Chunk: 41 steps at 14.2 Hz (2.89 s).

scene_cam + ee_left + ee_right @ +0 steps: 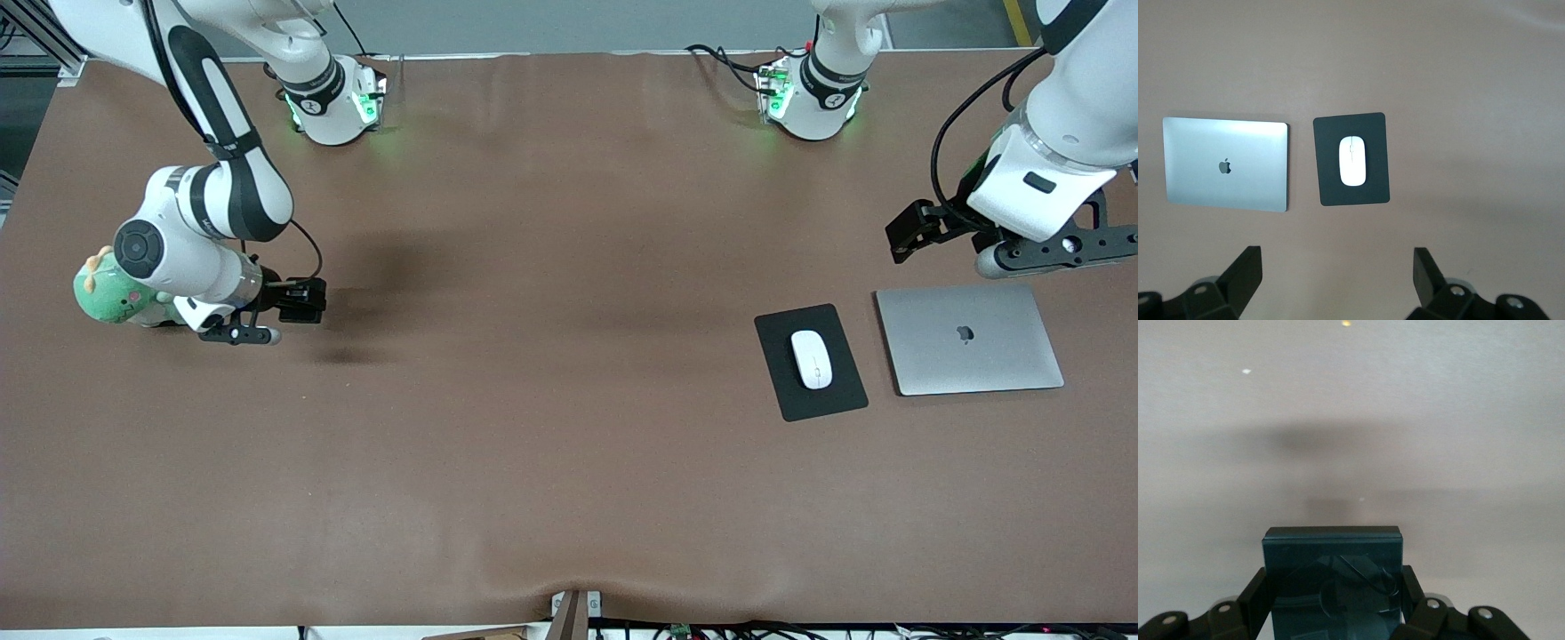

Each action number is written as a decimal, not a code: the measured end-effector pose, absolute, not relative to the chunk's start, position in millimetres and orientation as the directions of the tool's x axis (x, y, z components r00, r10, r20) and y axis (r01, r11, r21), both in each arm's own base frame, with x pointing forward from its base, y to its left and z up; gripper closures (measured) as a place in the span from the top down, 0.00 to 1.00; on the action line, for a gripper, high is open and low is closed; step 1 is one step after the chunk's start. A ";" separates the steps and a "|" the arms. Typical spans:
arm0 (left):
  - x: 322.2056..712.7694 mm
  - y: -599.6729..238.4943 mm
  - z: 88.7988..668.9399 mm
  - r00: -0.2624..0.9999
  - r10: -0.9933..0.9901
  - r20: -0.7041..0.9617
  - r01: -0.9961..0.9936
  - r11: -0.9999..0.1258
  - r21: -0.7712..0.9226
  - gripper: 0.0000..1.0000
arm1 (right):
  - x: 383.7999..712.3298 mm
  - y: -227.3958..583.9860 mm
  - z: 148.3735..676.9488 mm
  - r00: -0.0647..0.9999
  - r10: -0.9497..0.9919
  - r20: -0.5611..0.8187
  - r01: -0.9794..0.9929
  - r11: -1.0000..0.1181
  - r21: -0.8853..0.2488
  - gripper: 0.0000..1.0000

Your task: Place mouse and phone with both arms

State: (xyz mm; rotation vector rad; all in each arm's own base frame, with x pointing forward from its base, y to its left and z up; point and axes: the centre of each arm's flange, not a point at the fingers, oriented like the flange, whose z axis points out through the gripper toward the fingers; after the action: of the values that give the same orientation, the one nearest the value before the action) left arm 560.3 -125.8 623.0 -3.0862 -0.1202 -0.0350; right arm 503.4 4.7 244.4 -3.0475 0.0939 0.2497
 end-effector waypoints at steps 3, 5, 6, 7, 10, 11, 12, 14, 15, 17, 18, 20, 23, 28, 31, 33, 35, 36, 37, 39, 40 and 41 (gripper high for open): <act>561.9 -107.9 627.1 0.998 0.049 0.029 0.050 -0.997 -0.055 1.00 | 489.1 -27.3 229.9 0.987 -0.036 -0.154 -0.048 -0.996 -0.074 0.80; 560.7 -91.1 634.1 0.999 0.036 0.035 0.037 -0.998 -0.045 1.00 | 479.1 -45.5 220.9 0.990 -0.028 -0.138 -0.038 -0.996 -0.075 0.80; 559.1 -84.9 637.4 0.999 0.031 0.035 0.033 -0.999 -0.042 1.00 | 474.2 -50.5 216.1 0.991 -0.029 -0.133 -0.039 -0.997 -0.073 0.80; 556.7 -81.8 639.8 0.999 0.028 0.031 0.030 -0.999 -0.041 1.00 | 469.7 -53.0 210.5 0.991 -0.030 -0.131 -0.040 -0.997 -0.071 0.80; 548.8 -85.4 643.8 1.000 0.021 0.019 0.022 -0.999 -0.039 1.00 | 462.4 -53.8 192.4 0.991 -0.031 -0.132 -0.040 -0.997 -0.062 0.80; 545.9 -86.6 644.1 1.000 0.019 0.015 0.020 -0.999 -0.038 1.00 | 461.3 -53.9 187.0 0.990 -0.028 -0.137 -0.037 -0.997 -0.061 0.80; 543.1 -86.7 644.2 1.000 0.019 0.014 0.019 -0.999 -0.039 1.00 | 460.2 -54.0 182.3 0.989 -0.024 -0.143 -0.033 -0.998 -0.060 0.80; 539.4 -84.7 645.2 1.000 0.023 0.011 0.024 -0.999 -0.038 1.00 | 458.5 -54.1 176.3 0.988 -0.016 -0.152 -0.026 -0.998 -0.061 0.80; 538.5 -82.5 645.7 1.000 0.027 0.011 0.028 -0.999 -0.037 1.00 | 457.9 -54.1 174.5 0.988 -0.015 -0.156 -0.025 -0.998 -0.061 0.80; 538.5 -77.4 644.6 0.999 0.037 0.007 0.037 -0.999 -0.037 1.00 | 457.0 -54.3 171.8 0.987 -0.015 -0.162 -0.025 -0.998 -0.061 0.80; 538.8 -74.9 643.2 0.999 0.042 0.005 0.042 -0.998 -0.036 1.00 | 456.6 -54.4 170.7 0.986 -0.014 -0.164 -0.025 -0.998 -0.061 0.80; 539.1 -73.0 641.1 0.999 0.045 0.000 0.045 -0.998 -0.036 1.00 | 456.4 -54.5 169.8 0.986 -0.014 -0.166 -0.025 -0.998 -0.061 0.92; 541.5 -73.1 635.4 0.999 0.045 -0.009 0.045 -0.998 -0.037 1.00 | 459.4 -55.6 172.3 0.986 -0.015 -0.169 -0.026 -0.998 -0.063 1.00; 546.7 -73.4 627.2 0.999 0.044 -0.020 0.044 -0.998 -0.037 1.00 | 486.3 -63.5 203.1 0.982 -0.021 -0.188 -0.037 -0.996 -0.083 1.00; 547.7 -73.8 626.7 0.999 0.044 -0.017 0.043 -0.998 -0.036 1.00 | 505.5 -67.9 232.2 0.991 -0.023 -0.134 -0.035 -0.996 -0.083 1.00; 548.2 -73.9 626.2 0.999 0.044 -0.016 0.043 -0.998 -0.035 1.00 | 522.3 -68.8 254.5 0.992 -0.018 -0.123 -0.029 -0.996 -0.089 1.00; 548.8 -74.1 625.1 0.999 0.043 -0.018 0.043 -0.998 -0.035 1.00 | 541.8 -69.3 286.2 0.986 -0.005 -0.167 -0.024 -0.994 -0.109 1.00; 549.0 -74.1 624.8 0.999 0.043 -0.018 0.043 -0.998 -0.035 1.00 | 550.5 -72.4 304.3 0.983 -0.003 -0.184 -0.025 -0.993 -0.118 1.00; 549.1 -74.1 624.7 0.999 0.043 -0.018 0.043 -0.998 -0.035 1.00 | 557.9 -78.0 322.0 0.982 -0.006 -0.191 -0.031 -0.992 -0.124 1.00; 549.7 -74.2 625.1 0.999 0.043 -0.013 0.043 -0.998 -0.034 1.00 | 567.7 -87.9 350.5 0.979 -0.013 -0.201 -0.040 -0.990 -0.132 1.00; 550.1 -74.3 625.5 0.999 0.043 -0.009 0.043 -0.999 -0.034 1.00 | 570.7 -91.6 362.0 0.977 -0.015 -0.211 -0.044 -0.990 -0.135 1.00; 550.3 -74.3 625.6 0.999 0.043 -0.007 0.043 -0.999 -0.033 1.00 | 572.8 -96.7 374.1 0.975 -0.019 -0.222 -0.051 -0.989 -0.139 1.00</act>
State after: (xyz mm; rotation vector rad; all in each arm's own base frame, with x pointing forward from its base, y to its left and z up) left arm 550.3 -74.3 625.6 -3.1077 -0.0664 0.0122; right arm 572.8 -96.7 374.1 -2.9783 0.0524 0.3332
